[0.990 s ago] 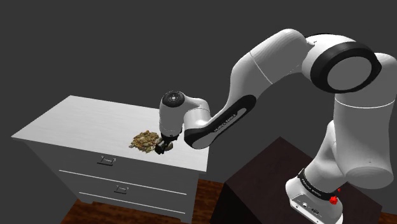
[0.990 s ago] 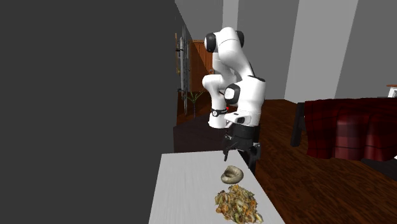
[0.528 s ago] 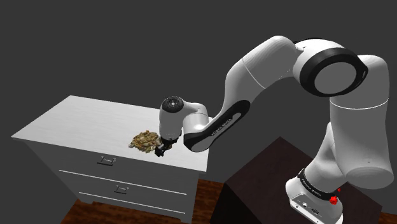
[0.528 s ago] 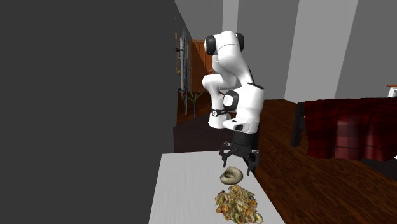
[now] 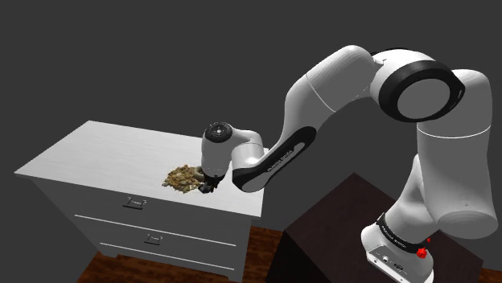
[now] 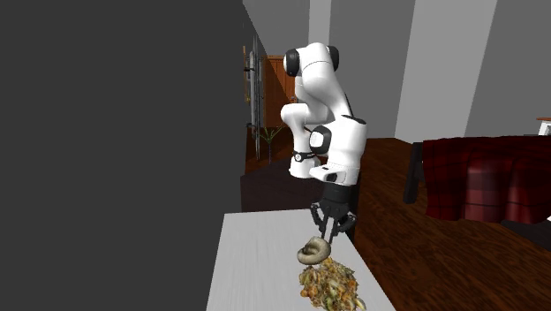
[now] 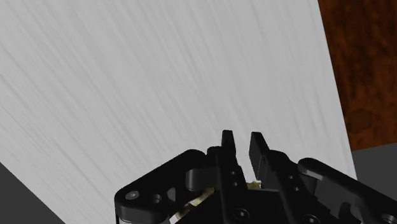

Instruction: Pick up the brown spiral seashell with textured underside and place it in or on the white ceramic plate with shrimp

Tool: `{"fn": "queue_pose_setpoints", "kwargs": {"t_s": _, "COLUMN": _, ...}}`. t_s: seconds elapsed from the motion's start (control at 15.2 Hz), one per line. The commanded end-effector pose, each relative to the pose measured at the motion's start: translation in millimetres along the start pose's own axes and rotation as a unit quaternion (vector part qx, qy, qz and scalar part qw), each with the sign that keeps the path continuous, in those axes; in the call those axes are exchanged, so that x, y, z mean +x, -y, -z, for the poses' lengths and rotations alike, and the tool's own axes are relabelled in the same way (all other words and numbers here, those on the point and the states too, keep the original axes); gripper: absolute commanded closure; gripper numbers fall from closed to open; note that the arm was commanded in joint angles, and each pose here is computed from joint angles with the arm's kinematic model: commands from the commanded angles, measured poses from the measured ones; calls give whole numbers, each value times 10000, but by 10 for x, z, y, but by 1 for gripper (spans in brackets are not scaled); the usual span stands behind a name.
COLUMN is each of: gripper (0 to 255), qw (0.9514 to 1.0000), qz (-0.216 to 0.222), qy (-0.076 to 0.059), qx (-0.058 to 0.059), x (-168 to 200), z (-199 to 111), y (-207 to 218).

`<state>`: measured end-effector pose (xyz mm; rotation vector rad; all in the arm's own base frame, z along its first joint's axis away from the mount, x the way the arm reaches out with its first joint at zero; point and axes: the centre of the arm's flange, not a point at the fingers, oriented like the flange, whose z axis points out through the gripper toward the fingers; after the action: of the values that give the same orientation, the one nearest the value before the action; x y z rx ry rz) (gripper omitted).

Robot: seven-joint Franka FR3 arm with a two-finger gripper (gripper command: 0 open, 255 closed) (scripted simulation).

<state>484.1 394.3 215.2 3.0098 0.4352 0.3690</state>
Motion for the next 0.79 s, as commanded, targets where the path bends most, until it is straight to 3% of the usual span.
{"fn": "queue_pose_setpoints", "kwargs": {"t_s": 0.0, "gripper": 255, "qw": 10000, "qz": 0, "qy": 0, "qx": 0, "x": 0, "z": 0, "y": 0}}
{"fn": "queue_pose_setpoints", "kwargs": {"t_s": 0.4, "gripper": 255, "qw": 10000, "qz": 0, "qy": 0, "qx": 0, "x": 0, "z": 0, "y": 0}}
{"fn": "queue_pose_setpoints", "kwargs": {"t_s": 0.46, "gripper": 0, "qw": 10000, "qz": 0, "qy": 0, "qx": 0, "x": 0, "z": 0, "y": 0}}
{"fn": "queue_pose_setpoints", "kwargs": {"t_s": 0.59, "gripper": 0, "qw": 9977, "qz": -675, "qy": -78, "qx": -1, "x": 200, "z": 139, "y": -13}}
{"fn": "queue_pose_setpoints", "kwargs": {"t_s": 0.73, "gripper": 0, "qw": 9908, "qz": -1346, "qy": -154, "qx": -2, "x": 394, "z": 281, "y": -54}}
